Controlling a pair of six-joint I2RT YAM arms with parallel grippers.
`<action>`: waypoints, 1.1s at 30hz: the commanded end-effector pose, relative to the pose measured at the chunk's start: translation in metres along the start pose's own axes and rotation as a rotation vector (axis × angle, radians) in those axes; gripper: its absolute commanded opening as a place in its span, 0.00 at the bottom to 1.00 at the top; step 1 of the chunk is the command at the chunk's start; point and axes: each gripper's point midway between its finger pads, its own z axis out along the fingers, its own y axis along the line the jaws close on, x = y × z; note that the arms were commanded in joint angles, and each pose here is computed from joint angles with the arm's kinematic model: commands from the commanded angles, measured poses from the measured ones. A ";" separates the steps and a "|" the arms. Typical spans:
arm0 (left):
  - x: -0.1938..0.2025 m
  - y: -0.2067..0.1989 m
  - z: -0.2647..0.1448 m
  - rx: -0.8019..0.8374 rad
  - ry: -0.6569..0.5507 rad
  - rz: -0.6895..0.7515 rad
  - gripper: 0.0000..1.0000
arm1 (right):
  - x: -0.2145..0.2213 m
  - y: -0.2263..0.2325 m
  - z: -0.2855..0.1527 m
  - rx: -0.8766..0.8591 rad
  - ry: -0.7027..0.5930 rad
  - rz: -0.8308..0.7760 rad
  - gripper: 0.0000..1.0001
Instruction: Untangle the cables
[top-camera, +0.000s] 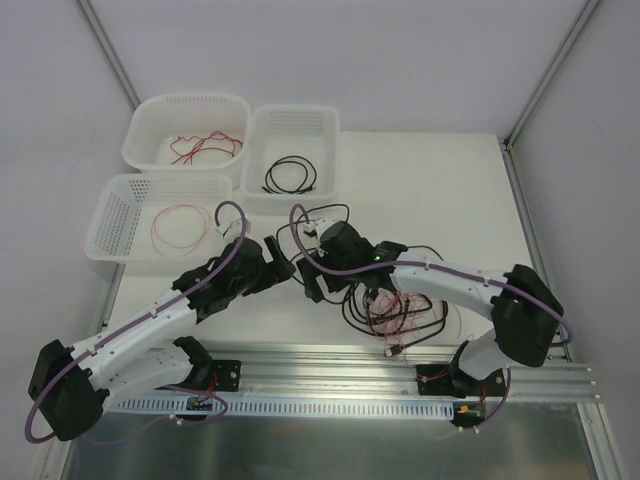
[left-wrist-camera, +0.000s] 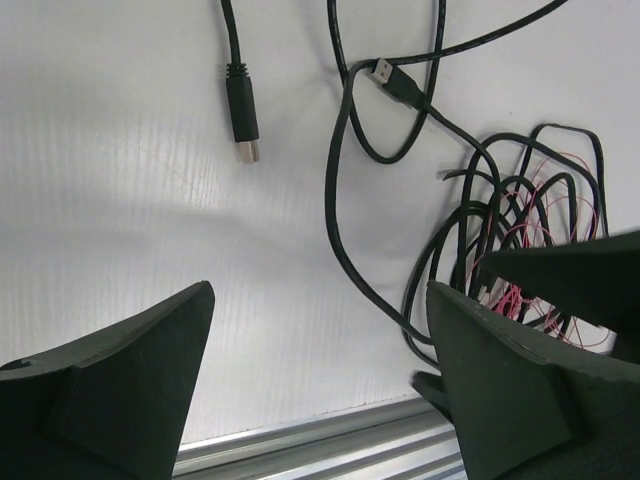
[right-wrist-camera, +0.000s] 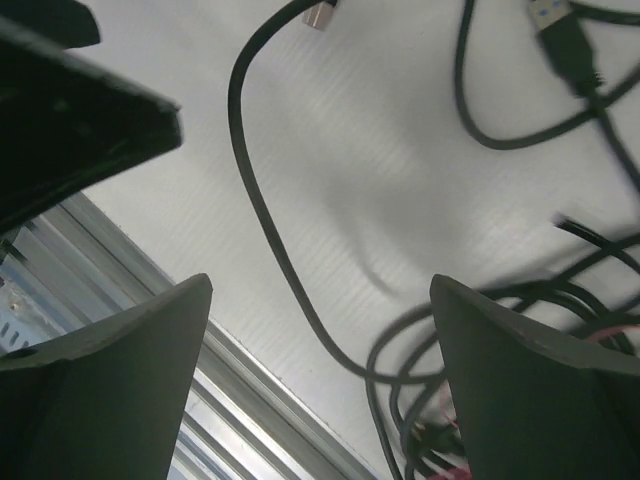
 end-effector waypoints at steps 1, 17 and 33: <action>-0.033 -0.025 -0.002 0.018 -0.084 0.043 0.88 | -0.028 -0.017 -0.061 0.116 -0.107 -0.042 0.97; -0.048 -0.049 0.086 -0.161 0.018 0.246 0.86 | 0.016 -0.065 -0.186 0.253 -0.366 0.090 0.98; -0.036 -0.024 0.160 -0.328 0.077 0.281 0.70 | 0.055 -0.105 -0.227 0.385 -0.474 0.162 0.99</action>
